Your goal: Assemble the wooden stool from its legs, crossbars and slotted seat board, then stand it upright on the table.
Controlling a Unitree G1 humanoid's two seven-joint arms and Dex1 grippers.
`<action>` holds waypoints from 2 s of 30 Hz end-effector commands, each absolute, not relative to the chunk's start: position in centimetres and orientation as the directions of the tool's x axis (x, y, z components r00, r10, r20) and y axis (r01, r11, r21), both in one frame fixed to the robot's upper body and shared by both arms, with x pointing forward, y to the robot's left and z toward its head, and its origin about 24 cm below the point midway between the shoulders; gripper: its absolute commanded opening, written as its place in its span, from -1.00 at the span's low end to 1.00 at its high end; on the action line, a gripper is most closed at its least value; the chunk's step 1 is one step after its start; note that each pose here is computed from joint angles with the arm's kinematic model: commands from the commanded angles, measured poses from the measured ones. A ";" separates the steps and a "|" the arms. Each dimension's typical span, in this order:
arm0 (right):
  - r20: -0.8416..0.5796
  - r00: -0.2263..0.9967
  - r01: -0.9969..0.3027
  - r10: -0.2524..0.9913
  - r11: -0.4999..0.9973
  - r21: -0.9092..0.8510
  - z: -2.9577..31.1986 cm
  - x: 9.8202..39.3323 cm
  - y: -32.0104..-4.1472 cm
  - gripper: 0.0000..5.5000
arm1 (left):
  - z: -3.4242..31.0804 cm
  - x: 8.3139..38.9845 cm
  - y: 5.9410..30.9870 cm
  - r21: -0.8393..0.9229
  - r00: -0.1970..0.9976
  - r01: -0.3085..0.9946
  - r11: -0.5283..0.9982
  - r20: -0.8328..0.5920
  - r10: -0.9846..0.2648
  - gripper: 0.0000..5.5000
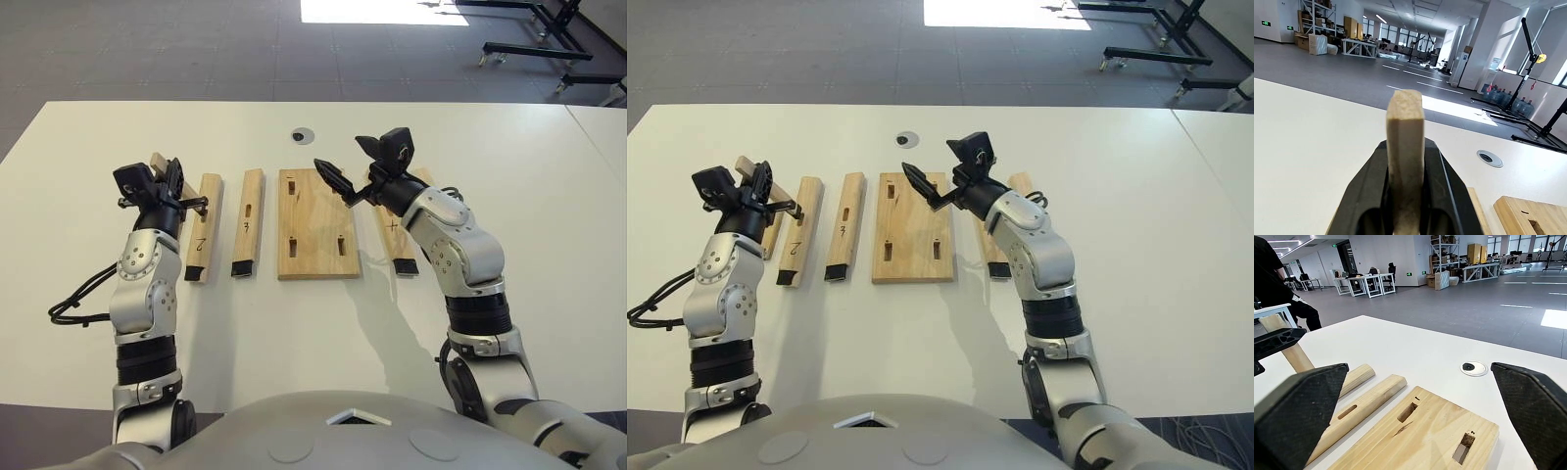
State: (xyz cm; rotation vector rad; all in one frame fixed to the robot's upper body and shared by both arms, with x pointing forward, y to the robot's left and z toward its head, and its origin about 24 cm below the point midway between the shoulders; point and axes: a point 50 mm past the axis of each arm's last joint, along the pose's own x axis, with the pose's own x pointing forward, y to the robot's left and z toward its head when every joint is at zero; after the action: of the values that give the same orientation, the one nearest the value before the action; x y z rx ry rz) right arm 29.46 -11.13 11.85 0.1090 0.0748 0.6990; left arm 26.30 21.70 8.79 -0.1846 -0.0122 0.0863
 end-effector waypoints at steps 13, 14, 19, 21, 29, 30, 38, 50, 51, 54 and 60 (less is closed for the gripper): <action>-0.020 0.761 -0.643 0.648 0.758 0.107 12.3 29.6 -11.0 0.95 | 5.3 26.3 21.1 -0.128 0.995 -0.060 0.990 -0.085 0.049 -0.86; -0.020 0.761 -0.643 0.648 0.758 0.108 12.3 29.6 -11.1 0.95 | 5.2 26.2 21.0 -0.122 0.996 -0.051 0.991 -0.085 0.041 -0.86; -0.019 0.759 -0.645 0.651 0.756 0.110 12.3 29.6 -11.0 0.95 | 5.2 26.1 20.7 -0.106 0.996 -0.034 0.994 -0.082 0.025 -0.86; -0.018 0.759 -0.646 0.651 0.756 0.111 12.3 29.6 -10.9 0.95 | 5.3 26.1 20.6 -0.096 0.997 -0.025 0.995 -0.081 0.018 -0.86; -0.015 0.758 -0.646 0.652 0.754 0.116 12.3 29.5 -10.7 0.95 | 5.9 26.2 20.3 -0.068 0.998 -0.004 0.998 -0.066 0.000 -0.86; -0.015 0.758 -0.647 0.652 0.754 0.117 12.3 29.6 -10.7 0.95 | 6.1 26.3 20.3 -0.066 0.998 -0.003 0.998 -0.061 -0.001 -0.86; -0.012 0.758 -0.647 0.653 0.753 0.118 12.3 29.6 -10.6 0.95 | 7.1 26.7 20.3 -0.044 0.999 -0.002 0.999 -0.033 0.001 -0.86; -0.011 0.757 -0.647 0.653 0.753 0.121 12.3 29.5 -10.5 0.95 | 7.2 26.6 20.0 -0.030 0.999 0.019 0.999 -0.032 -0.020 -0.86; -0.011 0.758 -0.646 0.652 0.753 0.122 12.3 29.5 -10.5 0.95 | 7.2 26.6 19.9 -0.029 0.999 0.022 0.999 -0.033 -0.023 -0.86; -0.011 0.756 -0.648 0.654 0.751 0.127 12.2 29.4 -10.4 0.95 | 7.3 26.6 19.8 -0.021 0.998 0.057 0.998 -0.030 -0.057 -0.86; -0.012 0.752 -0.652 0.659 0.747 0.133 12.1 29.3 -10.1 0.95 | 8.0 27.1 20.9 0.013 0.995 0.099 0.995 -0.020 -0.099 -0.86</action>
State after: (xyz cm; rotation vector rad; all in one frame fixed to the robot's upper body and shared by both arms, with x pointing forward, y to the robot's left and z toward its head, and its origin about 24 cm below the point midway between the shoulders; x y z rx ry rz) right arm 29.36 -10.42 11.76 0.1260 0.0749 0.7140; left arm 26.70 20.25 7.66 0.0024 0.0135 -0.0979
